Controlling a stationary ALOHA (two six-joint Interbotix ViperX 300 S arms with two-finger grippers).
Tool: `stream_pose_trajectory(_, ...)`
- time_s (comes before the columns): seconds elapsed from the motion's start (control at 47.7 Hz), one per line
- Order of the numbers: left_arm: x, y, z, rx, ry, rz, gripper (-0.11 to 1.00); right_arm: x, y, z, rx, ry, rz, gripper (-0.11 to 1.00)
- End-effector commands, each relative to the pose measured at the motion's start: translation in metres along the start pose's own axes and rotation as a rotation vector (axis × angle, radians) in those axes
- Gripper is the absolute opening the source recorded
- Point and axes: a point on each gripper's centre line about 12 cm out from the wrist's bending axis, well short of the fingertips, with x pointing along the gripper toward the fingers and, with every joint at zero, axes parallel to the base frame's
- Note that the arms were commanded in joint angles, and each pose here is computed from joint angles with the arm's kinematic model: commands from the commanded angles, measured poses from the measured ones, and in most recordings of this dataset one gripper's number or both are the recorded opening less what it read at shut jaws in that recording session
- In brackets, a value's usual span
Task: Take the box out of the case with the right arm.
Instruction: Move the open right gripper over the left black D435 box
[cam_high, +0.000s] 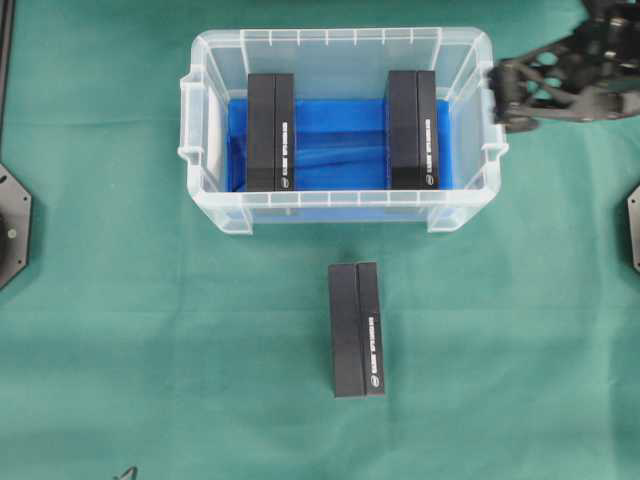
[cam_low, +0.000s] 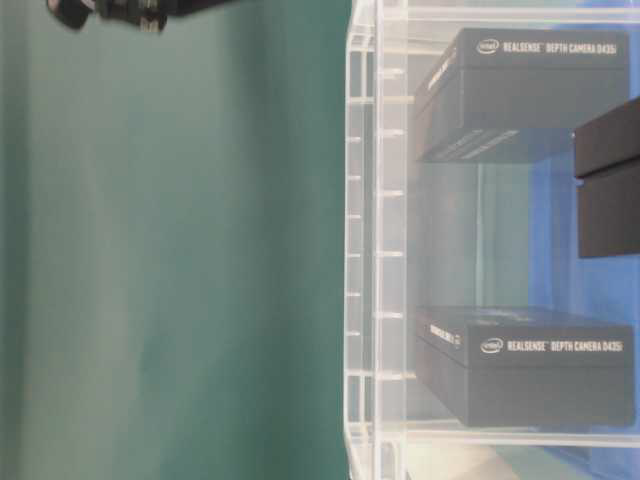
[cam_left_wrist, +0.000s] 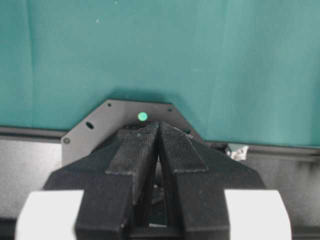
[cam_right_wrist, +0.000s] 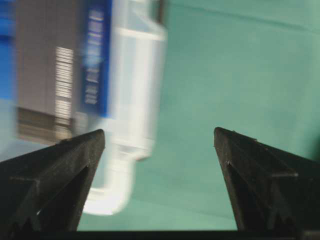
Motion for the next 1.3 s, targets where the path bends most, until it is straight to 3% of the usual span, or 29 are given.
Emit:
stream_pose_trajectory(0.0,-0.002,0.000,0.002,0.003,-0.011,0.001,0.00,-0.006,0.027,0.003,-0.003,-0.004,0.054,0.91)
stream_pose_trajectory(0.336,-0.006,0.000,-0.001,0.002,-0.031,-0.003,0.00,0.005,0.133,0.005,-0.030,-0.005,0.122,0.91)
stream_pose_trajectory(0.65,-0.010,0.001,-0.005,0.004,-0.050,-0.007,0.00,0.019,0.199,0.004,-0.033,-0.006,0.149,0.91)
stream_pose_trajectory(0.881,-0.012,0.002,-0.008,0.003,-0.061,-0.009,0.00,0.029,0.223,0.001,-0.027,-0.005,0.160,0.91)
stream_pose_trajectory(1.279,-0.012,0.002,-0.009,0.003,-0.061,-0.009,0.00,0.035,0.226,0.001,-0.028,-0.009,0.155,0.91)
